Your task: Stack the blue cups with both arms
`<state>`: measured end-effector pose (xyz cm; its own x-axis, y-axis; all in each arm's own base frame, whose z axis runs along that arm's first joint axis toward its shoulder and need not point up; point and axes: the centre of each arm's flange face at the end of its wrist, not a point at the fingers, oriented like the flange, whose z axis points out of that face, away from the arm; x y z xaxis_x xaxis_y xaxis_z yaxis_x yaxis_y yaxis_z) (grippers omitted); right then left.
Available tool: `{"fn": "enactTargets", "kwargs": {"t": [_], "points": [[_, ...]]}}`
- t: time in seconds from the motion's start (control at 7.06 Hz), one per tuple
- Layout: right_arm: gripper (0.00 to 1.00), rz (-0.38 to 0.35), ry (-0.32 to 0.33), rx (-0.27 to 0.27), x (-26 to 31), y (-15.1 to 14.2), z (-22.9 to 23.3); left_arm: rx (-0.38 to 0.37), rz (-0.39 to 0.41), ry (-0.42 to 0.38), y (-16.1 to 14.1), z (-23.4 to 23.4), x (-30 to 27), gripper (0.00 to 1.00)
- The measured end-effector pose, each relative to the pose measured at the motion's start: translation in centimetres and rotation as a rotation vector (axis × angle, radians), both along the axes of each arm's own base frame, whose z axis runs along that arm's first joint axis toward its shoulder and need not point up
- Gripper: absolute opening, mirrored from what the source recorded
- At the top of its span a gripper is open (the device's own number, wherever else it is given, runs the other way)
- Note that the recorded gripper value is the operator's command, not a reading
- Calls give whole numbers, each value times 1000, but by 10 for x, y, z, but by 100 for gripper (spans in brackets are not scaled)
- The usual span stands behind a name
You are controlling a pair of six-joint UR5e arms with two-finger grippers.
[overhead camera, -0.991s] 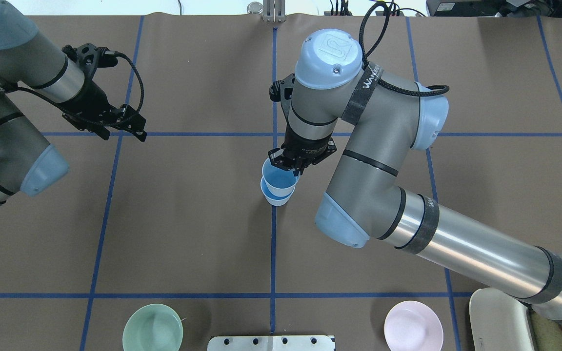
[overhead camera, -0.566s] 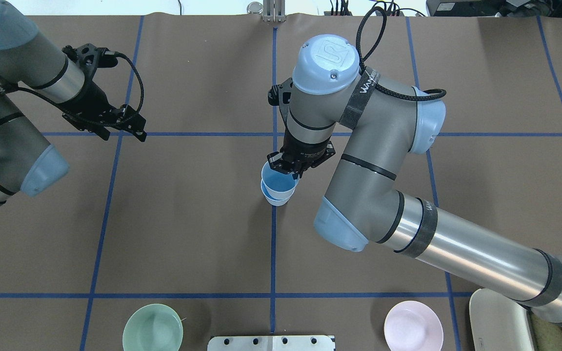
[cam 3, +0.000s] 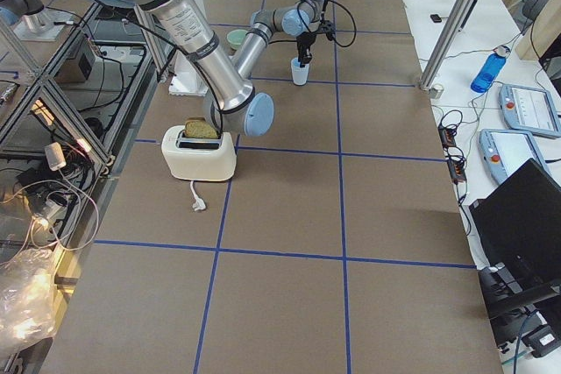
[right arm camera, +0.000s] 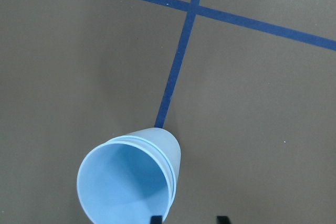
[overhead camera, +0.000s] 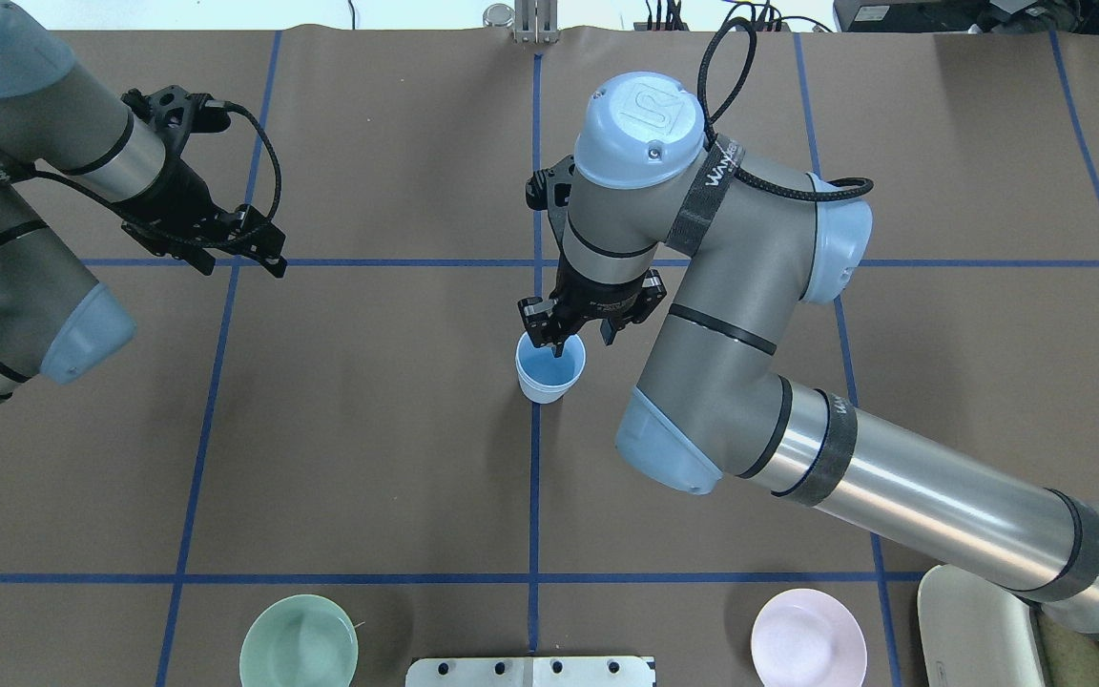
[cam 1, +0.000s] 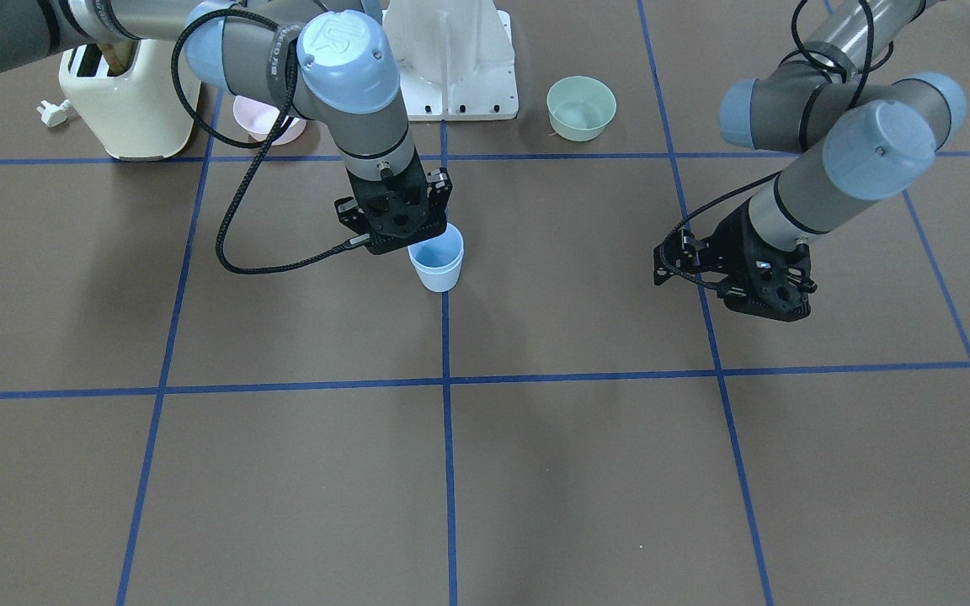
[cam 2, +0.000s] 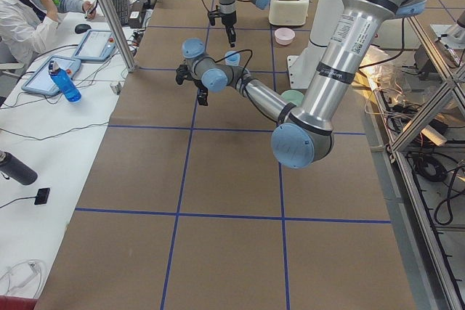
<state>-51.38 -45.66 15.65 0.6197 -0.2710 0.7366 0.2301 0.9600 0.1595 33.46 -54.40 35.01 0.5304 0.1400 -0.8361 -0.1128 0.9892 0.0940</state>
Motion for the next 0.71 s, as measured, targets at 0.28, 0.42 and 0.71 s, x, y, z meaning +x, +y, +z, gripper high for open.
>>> {"fn": "enactTargets", "kwargs": {"t": [0.28, 0.42, 0.71], "points": [[100, 39, -28, 10, 33, -10, -4, 2, -10, 3, -5, -1, -8, 97], [100, 93, -38, 13, 75, -20, 8, 8, -13, 7, -11, -1, -21, 97], [100, 224, -15, 24, 160, -36, 49, 49, 0, -7, -30, 5, -57, 97]]}}
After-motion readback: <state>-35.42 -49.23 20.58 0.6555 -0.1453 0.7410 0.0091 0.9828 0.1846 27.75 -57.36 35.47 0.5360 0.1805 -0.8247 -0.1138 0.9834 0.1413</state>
